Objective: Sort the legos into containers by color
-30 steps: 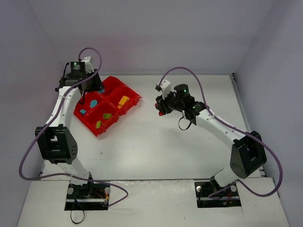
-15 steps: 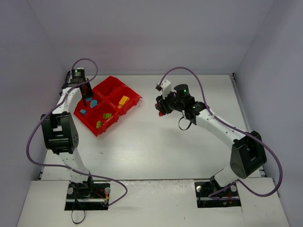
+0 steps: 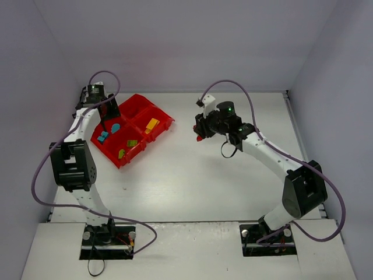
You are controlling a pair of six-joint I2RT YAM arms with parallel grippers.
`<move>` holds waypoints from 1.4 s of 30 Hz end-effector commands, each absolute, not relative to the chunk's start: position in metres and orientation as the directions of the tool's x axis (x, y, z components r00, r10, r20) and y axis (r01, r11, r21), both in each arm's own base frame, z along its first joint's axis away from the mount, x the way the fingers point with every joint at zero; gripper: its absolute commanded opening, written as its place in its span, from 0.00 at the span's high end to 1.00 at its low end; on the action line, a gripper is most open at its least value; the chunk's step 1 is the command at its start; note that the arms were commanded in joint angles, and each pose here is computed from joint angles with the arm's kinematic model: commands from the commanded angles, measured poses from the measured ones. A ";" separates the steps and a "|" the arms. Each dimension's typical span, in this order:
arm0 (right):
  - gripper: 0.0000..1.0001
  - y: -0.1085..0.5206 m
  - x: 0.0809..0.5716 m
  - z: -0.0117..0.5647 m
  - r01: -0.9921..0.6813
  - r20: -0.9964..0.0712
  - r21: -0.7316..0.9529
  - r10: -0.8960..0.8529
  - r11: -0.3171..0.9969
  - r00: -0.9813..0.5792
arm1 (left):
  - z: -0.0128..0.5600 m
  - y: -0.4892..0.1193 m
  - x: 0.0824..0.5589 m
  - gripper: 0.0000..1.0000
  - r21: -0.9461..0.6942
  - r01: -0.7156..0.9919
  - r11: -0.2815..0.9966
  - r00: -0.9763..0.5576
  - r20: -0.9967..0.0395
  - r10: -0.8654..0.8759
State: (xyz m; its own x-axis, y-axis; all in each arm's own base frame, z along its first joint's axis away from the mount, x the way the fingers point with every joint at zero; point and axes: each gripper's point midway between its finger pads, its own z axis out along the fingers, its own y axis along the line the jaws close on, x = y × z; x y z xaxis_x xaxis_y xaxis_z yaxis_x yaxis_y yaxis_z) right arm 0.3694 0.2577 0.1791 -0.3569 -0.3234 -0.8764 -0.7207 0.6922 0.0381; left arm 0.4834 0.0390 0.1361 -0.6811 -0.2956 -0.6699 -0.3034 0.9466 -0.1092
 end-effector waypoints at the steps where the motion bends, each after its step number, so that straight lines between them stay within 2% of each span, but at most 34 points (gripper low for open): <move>1: 1.00 0.257 0.401 0.230 -0.642 -0.931 0.075 -0.176 0.763 -0.319 | 0.221 0.010 0.492 0.40 -0.246 -0.205 0.947 -0.539 -0.780 -0.319; 10: 1.00 0.229 0.444 0.266 -0.385 -0.922 0.289 0.146 0.876 -0.359 | 0.264 -0.133 0.472 0.40 -0.473 0.163 0.866 -0.584 -0.754 -0.302; 14: 1.00 0.221 0.457 0.272 -0.293 -0.895 0.371 0.254 0.881 -0.367 | 0.274 -0.206 0.455 0.40 -0.549 0.337 0.765 -0.598 -0.752 -0.277; 20: 1.00 0.207 0.471 0.272 -0.148 -0.857 0.450 0.380 0.880 -0.348 | 0.299 -0.270 0.447 0.40 -0.663 0.444 0.603 -0.587 -0.724 -0.363; 24: 1.00 0.203 0.476 0.274 -0.070 -0.808 0.532 0.481 0.844 -0.340 | 0.321 -0.295 0.448 0.40 -0.698 0.492 0.520 -0.571 -0.710 -0.413; 29: 1.00 0.198 0.482 0.269 -0.012 -0.743 0.613 0.572 0.790 -0.348 | 0.328 -0.319 0.441 0.39 -0.696 0.541 0.472 -0.579 -0.715 -0.392; 42: 1.00 0.217 0.482 0.261 -0.008 -0.616 0.733 0.660 0.680 -0.430 | 0.313 -0.352 0.423 0.39 -0.644 0.601 0.473 -0.570 -0.760 -0.312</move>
